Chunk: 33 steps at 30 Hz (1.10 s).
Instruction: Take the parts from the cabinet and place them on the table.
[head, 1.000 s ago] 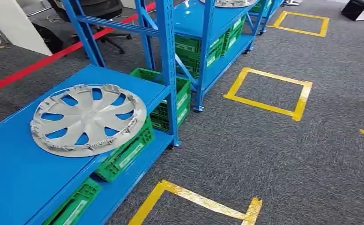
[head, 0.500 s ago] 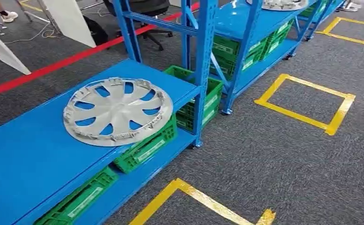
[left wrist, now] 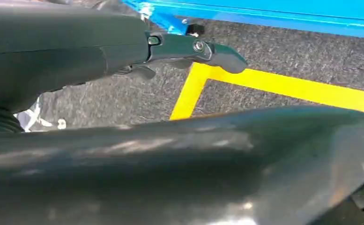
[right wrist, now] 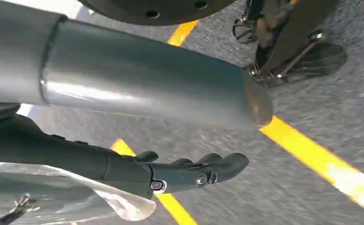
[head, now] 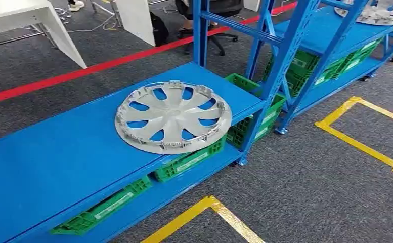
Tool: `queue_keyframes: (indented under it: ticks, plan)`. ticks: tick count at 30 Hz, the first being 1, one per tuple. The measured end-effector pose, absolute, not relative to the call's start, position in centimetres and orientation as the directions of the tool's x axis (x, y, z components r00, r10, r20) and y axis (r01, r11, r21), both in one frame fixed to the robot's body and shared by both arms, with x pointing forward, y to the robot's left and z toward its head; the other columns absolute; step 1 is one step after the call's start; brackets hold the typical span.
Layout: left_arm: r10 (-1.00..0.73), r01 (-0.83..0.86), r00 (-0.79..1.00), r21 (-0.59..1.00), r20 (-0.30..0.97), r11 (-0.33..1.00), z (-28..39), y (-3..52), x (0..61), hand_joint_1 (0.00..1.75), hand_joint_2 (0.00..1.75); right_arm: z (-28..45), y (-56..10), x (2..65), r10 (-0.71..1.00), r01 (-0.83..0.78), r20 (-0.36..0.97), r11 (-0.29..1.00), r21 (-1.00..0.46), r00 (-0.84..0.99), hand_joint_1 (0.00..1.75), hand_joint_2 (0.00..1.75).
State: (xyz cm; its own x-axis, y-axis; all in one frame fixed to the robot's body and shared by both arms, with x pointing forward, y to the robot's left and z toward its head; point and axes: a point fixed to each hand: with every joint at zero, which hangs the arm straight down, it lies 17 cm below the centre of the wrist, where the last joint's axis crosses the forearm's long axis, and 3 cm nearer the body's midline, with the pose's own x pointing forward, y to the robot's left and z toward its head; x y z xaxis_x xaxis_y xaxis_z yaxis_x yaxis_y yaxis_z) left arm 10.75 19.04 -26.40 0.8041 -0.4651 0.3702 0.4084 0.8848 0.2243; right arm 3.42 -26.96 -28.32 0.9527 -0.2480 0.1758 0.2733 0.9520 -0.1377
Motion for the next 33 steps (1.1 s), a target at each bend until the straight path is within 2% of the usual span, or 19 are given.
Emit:
queue_keyframes:
  ticks: [33]
  plan:
    - [-0.466,0.409,0.806,0.226,0.364,0.884,-26.50,19.27,10.44,0.00,0.00,-28.31,-26.89,3.50,-0.235,0.261,0.177,0.955,-0.141,0.956,0.00,0.00]
